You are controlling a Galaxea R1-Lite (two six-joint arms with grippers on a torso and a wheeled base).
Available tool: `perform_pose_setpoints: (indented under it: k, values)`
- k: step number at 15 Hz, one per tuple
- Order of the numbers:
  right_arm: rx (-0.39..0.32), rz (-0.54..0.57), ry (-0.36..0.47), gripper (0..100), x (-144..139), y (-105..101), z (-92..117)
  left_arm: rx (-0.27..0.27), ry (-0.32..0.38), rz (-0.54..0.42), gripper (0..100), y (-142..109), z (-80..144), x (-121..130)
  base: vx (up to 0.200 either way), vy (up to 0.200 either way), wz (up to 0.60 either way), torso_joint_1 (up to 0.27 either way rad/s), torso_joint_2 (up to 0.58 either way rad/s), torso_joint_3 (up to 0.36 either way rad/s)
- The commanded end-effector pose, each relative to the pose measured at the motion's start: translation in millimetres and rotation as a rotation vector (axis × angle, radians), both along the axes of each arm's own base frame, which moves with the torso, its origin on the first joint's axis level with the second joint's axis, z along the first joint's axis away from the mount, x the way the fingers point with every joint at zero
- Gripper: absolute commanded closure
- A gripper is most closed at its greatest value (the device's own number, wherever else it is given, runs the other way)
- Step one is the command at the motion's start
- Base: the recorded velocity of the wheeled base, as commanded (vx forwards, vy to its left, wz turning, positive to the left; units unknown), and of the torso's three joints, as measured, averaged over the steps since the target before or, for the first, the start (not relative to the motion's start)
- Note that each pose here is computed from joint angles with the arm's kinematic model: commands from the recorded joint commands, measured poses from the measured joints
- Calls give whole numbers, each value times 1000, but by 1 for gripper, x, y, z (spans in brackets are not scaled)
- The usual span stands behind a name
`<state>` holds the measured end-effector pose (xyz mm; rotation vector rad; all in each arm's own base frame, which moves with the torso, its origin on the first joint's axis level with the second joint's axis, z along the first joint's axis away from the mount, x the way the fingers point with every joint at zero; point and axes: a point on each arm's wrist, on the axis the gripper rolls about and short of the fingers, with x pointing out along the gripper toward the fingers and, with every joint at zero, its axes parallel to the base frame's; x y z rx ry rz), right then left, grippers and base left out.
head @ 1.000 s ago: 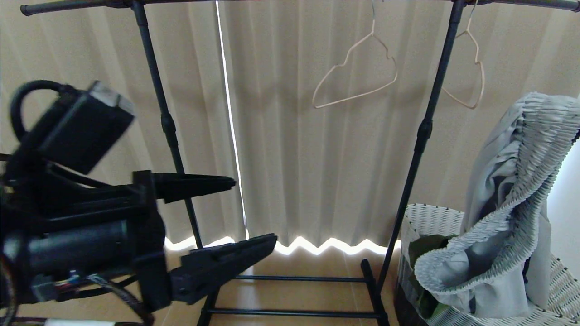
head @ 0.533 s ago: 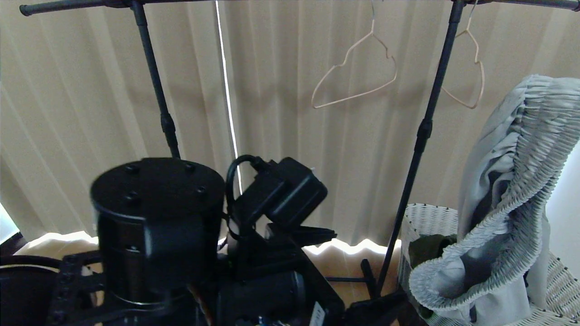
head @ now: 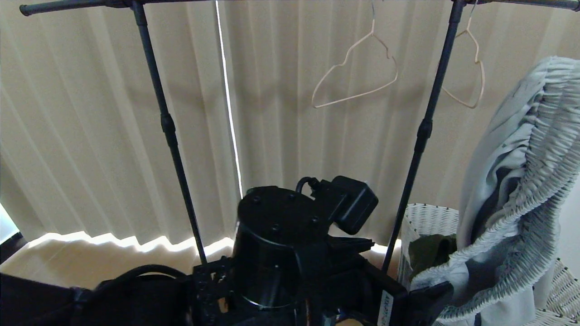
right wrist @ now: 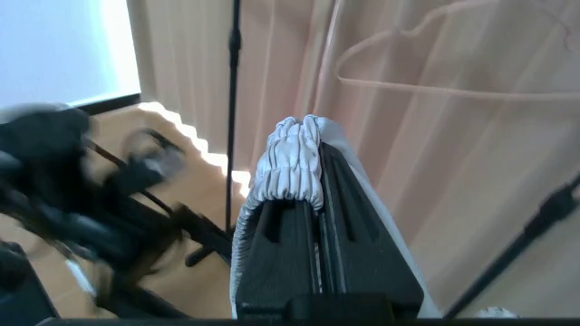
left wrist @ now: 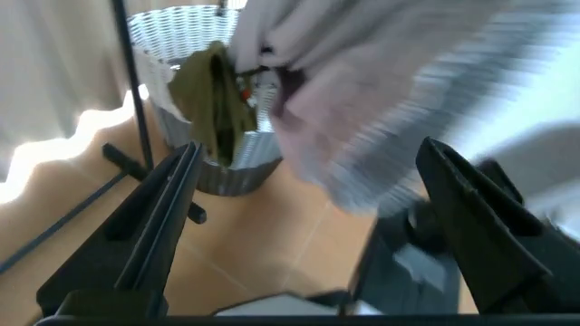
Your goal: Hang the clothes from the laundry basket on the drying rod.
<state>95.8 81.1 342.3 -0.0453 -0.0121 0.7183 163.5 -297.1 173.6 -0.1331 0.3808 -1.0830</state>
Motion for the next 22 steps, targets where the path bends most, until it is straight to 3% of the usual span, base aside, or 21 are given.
perform_pose_setpoints:
  k: [1, 6, 7, 12, 13, 14, 16, 19, 22]
  values:
    - [11, 7, -13, 100, -1, 0, 2, 46, 31, 34, 0, -18, -23, 11, 0, 0, 0, 0, 0, 0]
    - [17, 9, -21, 100, -2, -1, 3, 86, 51, 42, 0, -16, -35, 12, 0, 0, 0, 0, 0, 0]
    - [18, 9, -22, 100, -2, -1, 3, 85, 50, 43, 100, -14, -34, 11, 0, 0, 0, 0, 0, 0]
    - [3, -2, -4, 100, 2, 1, -1, 72, 13, 62, 100, 18, -16, -10, 0, 0, 0, 0, 0, 0]
    - [-22, -19, 26, 100, 13, 7, -6, 50, -81, 61, 100, 56, 8, -27, 0, 0, 0, 0, 0, 0]
    - [-32, -22, 36, 100, 17, 10, -8, 22, -108, 71, 100, 71, 21, -32, 0, 0, 0, 0, 0, 0]
    - [-37, -23, 42, 100, 22, 14, -8, 16, -112, 88, 100, 91, 38, -38, 0, 0, 0, 0, 0, 0]
    - [-23, -20, 25, 100, 28, 19, 2, -14, -130, 141, 100, 140, 88, -56, 0, 0, 0, 0, 0, 0]
    - [-5, -23, 4, 100, 34, 23, 13, -56, -164, 184, 100, 164, 120, -64, 0, 0, 0, 0, 0, 0]
